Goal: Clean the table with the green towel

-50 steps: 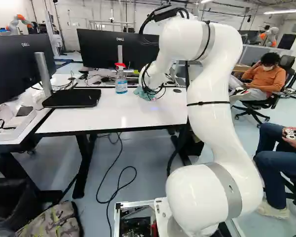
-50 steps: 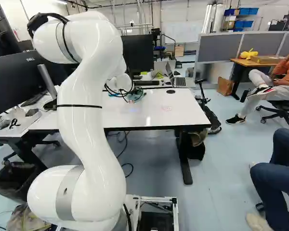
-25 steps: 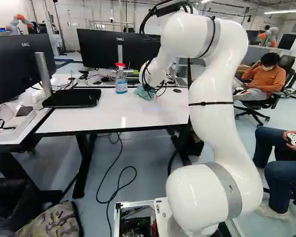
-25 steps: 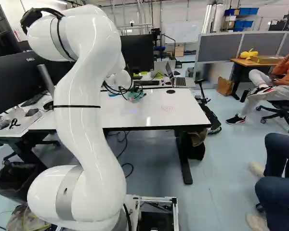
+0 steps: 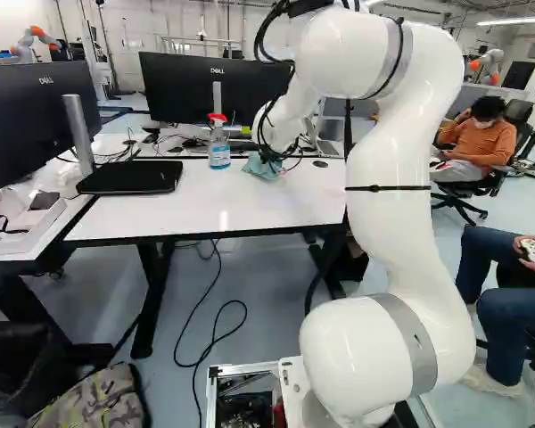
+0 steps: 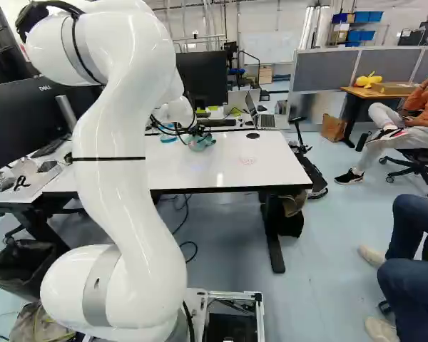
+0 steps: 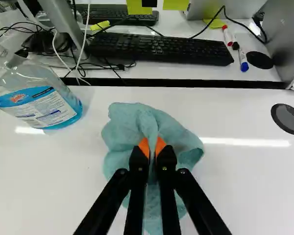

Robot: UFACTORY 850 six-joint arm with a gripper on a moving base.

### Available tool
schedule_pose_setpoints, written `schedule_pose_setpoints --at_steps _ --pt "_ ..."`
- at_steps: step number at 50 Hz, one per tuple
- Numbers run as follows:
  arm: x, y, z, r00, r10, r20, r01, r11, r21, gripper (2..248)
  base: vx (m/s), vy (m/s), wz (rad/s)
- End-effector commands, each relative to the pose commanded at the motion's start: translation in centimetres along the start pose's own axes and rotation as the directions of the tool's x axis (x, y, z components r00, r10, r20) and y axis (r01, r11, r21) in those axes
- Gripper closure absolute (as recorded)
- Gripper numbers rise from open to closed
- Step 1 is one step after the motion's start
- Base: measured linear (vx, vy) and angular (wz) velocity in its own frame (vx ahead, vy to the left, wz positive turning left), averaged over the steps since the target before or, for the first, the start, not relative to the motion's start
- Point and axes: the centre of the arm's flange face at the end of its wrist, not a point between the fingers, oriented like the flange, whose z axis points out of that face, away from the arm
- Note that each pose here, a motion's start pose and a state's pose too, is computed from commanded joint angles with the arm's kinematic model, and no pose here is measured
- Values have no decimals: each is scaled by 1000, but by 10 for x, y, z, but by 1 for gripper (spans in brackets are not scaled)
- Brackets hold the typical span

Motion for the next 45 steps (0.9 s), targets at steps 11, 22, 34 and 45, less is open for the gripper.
schedule_pose_setpoints --at_steps 11,22,34,45 --pt "3 0 -12 999 0 41 0 1000 0 216 0 0 0" --pt "6 0 -24 997 0 83 0 1000 0 216 0 0 0" --pt "8 0 -38 992 0 128 0 1000 -1 216 0 0 0" --pt "8 -1 -53 984 -2 177 2 1000 1 216 0 0 0"
